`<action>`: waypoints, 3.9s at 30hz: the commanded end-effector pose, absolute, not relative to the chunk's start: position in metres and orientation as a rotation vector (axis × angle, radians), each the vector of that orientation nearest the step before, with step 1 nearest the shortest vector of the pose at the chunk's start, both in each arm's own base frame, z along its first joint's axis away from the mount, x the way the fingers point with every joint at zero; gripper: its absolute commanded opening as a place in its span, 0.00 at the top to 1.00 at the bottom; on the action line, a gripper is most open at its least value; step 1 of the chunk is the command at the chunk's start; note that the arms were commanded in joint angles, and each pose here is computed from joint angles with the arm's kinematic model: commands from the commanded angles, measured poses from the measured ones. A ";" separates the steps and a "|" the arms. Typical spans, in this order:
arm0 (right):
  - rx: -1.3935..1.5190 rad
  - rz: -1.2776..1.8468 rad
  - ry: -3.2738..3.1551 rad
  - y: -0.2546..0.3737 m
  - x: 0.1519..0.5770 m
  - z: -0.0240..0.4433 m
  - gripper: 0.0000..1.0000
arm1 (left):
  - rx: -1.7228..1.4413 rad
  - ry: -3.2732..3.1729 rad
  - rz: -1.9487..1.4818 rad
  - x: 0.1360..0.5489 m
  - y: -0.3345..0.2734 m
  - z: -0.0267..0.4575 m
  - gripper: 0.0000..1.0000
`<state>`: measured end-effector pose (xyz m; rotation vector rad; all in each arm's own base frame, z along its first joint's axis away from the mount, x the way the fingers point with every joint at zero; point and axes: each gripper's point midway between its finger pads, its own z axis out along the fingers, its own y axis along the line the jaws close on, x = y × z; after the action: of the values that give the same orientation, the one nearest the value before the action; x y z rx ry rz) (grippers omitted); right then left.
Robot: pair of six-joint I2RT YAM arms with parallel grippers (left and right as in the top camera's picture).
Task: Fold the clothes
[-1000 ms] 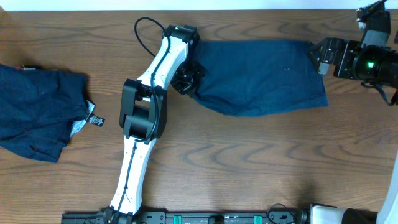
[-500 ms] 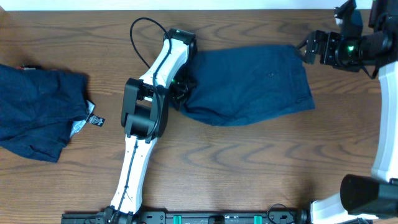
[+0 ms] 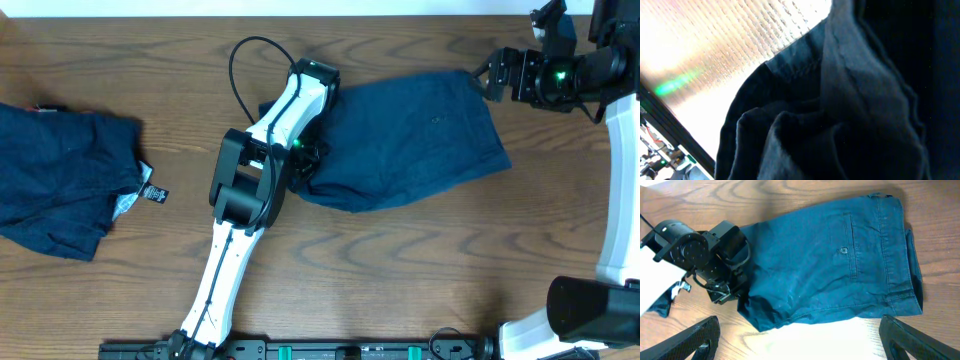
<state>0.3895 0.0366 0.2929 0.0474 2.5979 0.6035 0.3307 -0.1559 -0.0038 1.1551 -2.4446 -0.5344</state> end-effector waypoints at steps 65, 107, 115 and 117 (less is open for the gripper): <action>-0.081 0.618 2.625 0.058 0.380 0.291 0.01 | 1.485 -2.960 -0.704 0.218 -0.083 0.020 0.94; 0.016 0.614 3.111 0.030 0.428 0.076 0.01 | 1.407 -3.416 -0.062 0.268 -0.101 0.125 0.05; 0.079 0.862 3.160 0.016 0.423 0.018 0.01 | 1.393 -3.403 -0.046 0.266 -0.103 0.123 0.05; 0.065 0.931 3.158 0.019 0.421 0.007 0.01 | 1.361 -3.415 -0.054 0.266 -0.103 0.123 0.05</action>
<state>0.4209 0.0086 0.0171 0.1476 3.1938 0.7840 0.2606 -0.1032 0.1166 1.3914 -3.3834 -0.0486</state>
